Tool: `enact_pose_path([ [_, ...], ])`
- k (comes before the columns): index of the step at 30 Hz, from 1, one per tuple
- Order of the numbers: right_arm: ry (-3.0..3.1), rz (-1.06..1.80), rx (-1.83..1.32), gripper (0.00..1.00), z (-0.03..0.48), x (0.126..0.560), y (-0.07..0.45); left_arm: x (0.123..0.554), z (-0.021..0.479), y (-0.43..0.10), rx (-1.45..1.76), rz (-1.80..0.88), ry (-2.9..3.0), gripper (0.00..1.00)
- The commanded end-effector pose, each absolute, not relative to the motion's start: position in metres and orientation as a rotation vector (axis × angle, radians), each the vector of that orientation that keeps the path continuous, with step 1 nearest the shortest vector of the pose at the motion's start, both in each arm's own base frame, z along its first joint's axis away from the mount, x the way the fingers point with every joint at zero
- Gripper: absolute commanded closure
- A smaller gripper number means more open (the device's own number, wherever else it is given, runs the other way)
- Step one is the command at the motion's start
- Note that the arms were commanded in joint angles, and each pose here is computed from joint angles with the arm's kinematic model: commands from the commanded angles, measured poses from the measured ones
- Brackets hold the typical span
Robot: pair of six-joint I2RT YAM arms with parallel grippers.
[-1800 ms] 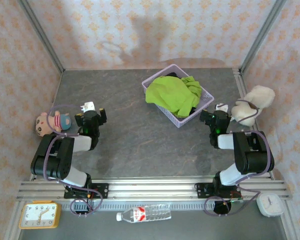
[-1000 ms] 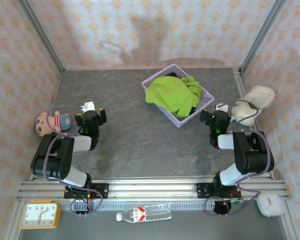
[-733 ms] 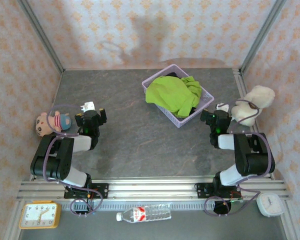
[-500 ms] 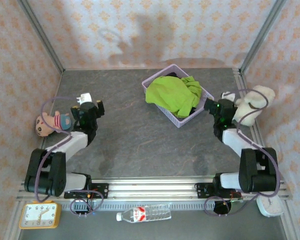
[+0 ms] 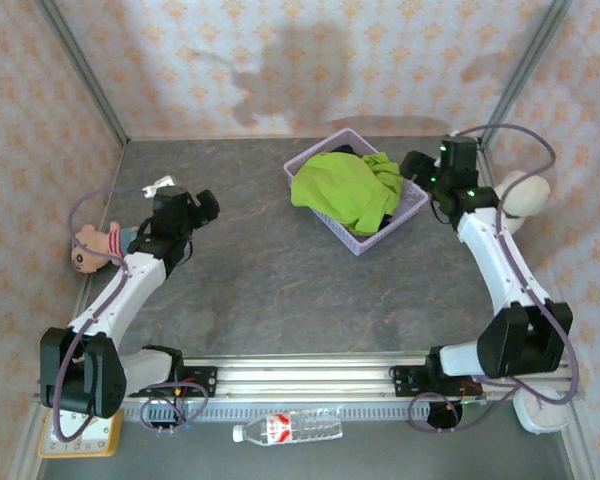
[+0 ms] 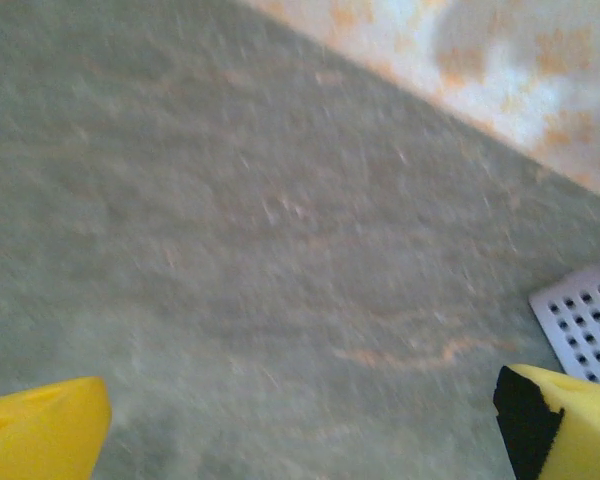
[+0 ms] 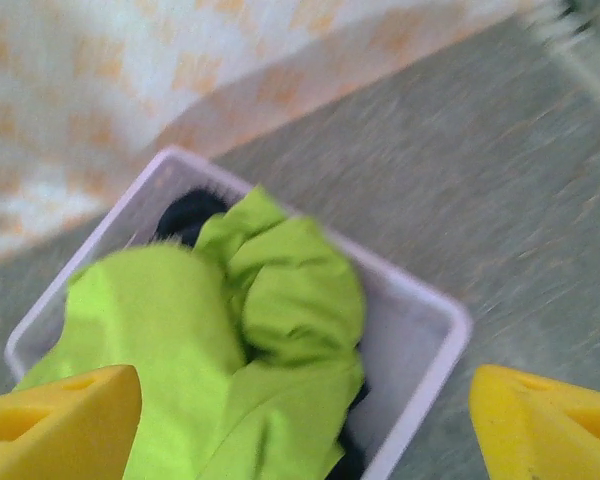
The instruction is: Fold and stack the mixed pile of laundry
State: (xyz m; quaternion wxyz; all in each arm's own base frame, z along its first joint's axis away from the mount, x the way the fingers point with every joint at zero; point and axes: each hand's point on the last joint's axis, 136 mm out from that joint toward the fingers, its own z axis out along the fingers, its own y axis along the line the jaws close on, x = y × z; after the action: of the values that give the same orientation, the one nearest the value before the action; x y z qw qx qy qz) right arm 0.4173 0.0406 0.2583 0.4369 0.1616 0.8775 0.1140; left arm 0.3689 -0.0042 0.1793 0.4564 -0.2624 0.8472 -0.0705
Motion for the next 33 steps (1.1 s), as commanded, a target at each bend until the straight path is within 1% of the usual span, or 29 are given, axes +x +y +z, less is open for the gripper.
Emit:
enact_pose_path([
  [1, 2.414, 0.281, 0.260, 0.14, 0.223, 0.398, 0.090, 0.354, 0.157, -0.031, -0.766, -0.325, 2.186, 0.01],
  [3, 2.461, 0.251, 0.138, 0.12, 0.214, 0.399, 0.121, 0.350, 0.151, -0.038, -0.761, -0.341, 2.219, 0.01],
  [6, 2.541, 0.206, -0.049, 0.06, 0.192, 0.398, 0.167, 0.344, 0.140, -0.048, -0.754, -0.372, 2.278, 0.01],
  [8, 2.576, 0.187, -0.155, 0.04, 0.179, 0.397, 0.191, 0.339, 0.130, -0.050, -0.769, -0.377, 2.309, 0.01],
  [12, 2.614, 0.128, -0.326, 0.10, 0.153, 0.396, 0.227, 0.327, 0.107, -0.049, -0.836, -0.376, 2.336, 0.01],
  [16, 2.658, -0.023, -0.373, 0.16, 0.127, 0.403, 0.229, 0.319, 0.095, -0.051, -0.881, -0.401, 2.341, 0.01],
  [17, 2.683, -0.112, -0.344, 0.21, 0.119, 0.407, 0.220, 0.318, 0.094, -0.052, -0.883, -0.406, 2.344, 0.01],
  [20, 2.715, -0.302, -0.304, 0.45, 0.104, 0.418, 0.205, 0.317, 0.093, -0.054, -0.879, -0.406, 2.355, 0.01],
  [24, 2.720, -0.350, -0.253, 0.60, 0.090, 0.427, 0.199, 0.320, 0.096, -0.057, -0.863, -0.405, 2.370, 0.01],
  [28, 2.720, -0.378, -0.117, 0.71, 0.087, 0.437, 0.171, 0.323, 0.100, -0.062, -0.845, -0.409, 2.379, 0.01],
  [29, 2.728, -0.377, -0.070, 0.73, 0.087, 0.440, 0.159, 0.323, 0.100, -0.063, -0.840, -0.409, 2.383, 0.01],
  [33, 2.738, -0.362, 0.082, 0.73, 0.090, 0.447, 0.118, 0.323, 0.099, -0.068, -0.822, -0.410, 2.403, 0.01],
])
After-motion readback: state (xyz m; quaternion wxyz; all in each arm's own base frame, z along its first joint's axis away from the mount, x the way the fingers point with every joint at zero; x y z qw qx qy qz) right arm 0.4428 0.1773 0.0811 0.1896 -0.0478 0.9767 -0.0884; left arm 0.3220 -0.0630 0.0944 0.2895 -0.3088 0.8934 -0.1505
